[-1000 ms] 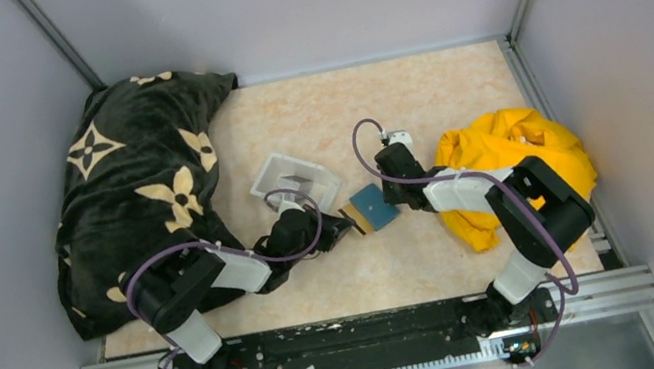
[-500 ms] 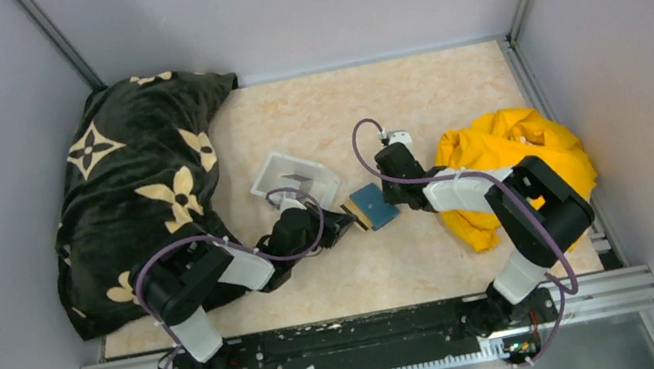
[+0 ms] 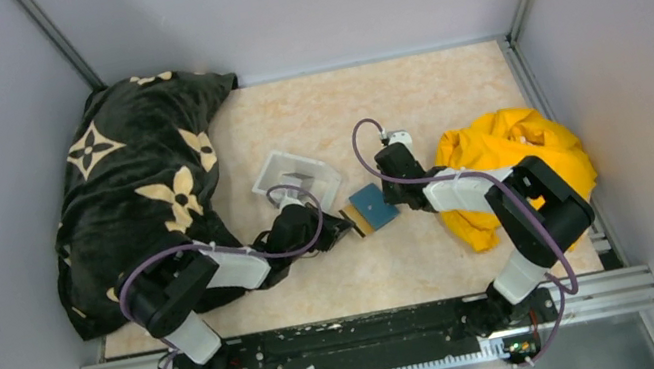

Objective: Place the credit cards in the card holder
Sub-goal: Open the card holder at the center of the board.

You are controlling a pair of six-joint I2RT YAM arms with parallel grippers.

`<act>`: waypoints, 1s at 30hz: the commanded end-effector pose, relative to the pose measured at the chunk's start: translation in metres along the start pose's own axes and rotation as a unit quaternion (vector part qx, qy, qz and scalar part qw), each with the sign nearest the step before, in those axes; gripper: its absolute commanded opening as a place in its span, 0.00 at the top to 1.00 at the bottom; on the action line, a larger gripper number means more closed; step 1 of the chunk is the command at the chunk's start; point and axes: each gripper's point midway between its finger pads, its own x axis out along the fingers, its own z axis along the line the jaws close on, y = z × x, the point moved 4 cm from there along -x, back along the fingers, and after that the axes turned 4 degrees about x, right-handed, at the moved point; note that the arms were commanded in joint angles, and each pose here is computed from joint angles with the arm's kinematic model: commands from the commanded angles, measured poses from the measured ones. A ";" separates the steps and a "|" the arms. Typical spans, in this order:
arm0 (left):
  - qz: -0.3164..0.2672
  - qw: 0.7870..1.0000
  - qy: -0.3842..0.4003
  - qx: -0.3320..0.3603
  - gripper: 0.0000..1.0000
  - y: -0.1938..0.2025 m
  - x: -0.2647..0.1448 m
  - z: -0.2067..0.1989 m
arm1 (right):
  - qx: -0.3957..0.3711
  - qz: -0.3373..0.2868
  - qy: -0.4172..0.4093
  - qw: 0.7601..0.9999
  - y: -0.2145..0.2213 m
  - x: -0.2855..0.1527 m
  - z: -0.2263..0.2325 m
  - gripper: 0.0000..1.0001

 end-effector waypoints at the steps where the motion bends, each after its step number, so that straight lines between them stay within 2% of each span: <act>1: 0.000 0.999 -0.030 0.031 1.00 -0.003 -0.003 0.002 | -0.010 0.043 0.006 0.999 0.025 0.002 -0.005 0.92; 17: 0.010 1.000 0.013 0.015 1.00 0.001 0.002 -0.009 | -0.011 0.047 0.008 0.999 0.028 0.003 -0.006 0.92; 30: 0.005 1.000 0.014 0.013 1.00 -0.001 0.001 -0.010 | -0.013 0.045 0.009 0.999 0.025 0.002 -0.006 0.92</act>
